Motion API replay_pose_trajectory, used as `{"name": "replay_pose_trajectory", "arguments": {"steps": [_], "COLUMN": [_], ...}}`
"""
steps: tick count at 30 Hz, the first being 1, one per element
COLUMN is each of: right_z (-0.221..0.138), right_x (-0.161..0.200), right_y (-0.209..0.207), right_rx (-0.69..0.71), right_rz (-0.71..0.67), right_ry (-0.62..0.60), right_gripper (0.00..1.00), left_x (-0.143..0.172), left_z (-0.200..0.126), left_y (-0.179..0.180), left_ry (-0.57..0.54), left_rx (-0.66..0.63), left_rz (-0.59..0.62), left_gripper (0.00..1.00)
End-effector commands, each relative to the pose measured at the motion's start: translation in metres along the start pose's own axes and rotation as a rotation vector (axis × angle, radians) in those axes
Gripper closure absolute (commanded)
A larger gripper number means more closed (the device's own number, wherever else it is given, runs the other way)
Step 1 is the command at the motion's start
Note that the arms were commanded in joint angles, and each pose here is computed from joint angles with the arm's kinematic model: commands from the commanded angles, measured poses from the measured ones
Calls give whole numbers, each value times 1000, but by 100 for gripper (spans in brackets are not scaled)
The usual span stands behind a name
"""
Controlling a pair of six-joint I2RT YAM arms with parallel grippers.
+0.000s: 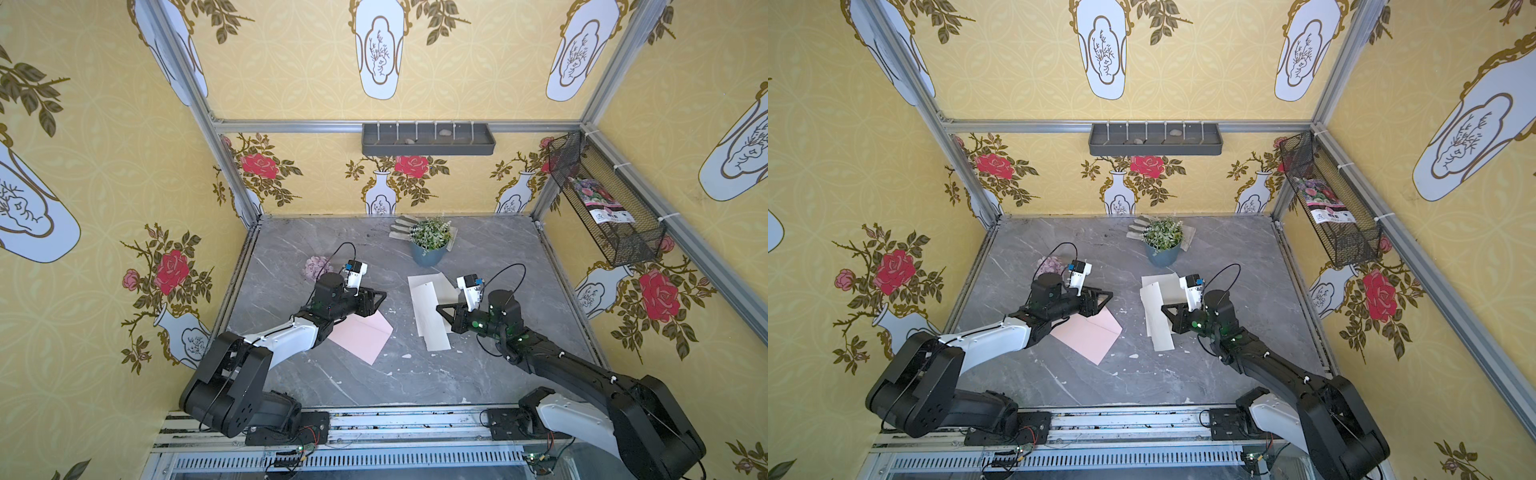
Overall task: Take the letter paper out of the envelope
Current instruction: Move the envelope to the center of the board.
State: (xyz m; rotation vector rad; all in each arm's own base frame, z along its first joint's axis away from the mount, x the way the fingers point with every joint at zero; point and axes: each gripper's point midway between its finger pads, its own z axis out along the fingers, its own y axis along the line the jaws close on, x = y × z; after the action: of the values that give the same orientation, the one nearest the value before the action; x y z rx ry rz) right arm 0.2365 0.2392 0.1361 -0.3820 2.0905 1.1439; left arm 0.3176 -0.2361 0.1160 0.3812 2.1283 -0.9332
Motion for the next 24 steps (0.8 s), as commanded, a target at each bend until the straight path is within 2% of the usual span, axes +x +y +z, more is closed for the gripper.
{"name": "replay_pose_trajectory", "arguments": {"steps": [1, 7, 10, 17, 21, 24], "right_z": [-2, -3, 0, 4, -2, -9], "right_x": [1, -2, -8, -10, -5, -2], "right_y": [-4, -11, -5, -8, -11, -9], "right_rx": [0, -21, -45, -40, -18, -8], "right_rz": [1, 53, 58, 66, 78, 79], "right_ry": [-11, -18, -4, -3, -7, -10], "right_gripper": [100, 100, 100, 100, 100, 100], "left_x": [9, 21, 38, 88, 120, 129], "left_z": [4, 11, 11, 9, 17, 18], "left_y": [9, 8, -3, -41, -34, -24], "left_ry": [40, 81, 118, 201, 272, 238], "left_rx": [-41, -38, -45, -142, -191, -204], "left_rz": [-16, -46, -63, 65, 46, -6], "left_gripper": [43, 46, 49, 46, 45, 45]}}
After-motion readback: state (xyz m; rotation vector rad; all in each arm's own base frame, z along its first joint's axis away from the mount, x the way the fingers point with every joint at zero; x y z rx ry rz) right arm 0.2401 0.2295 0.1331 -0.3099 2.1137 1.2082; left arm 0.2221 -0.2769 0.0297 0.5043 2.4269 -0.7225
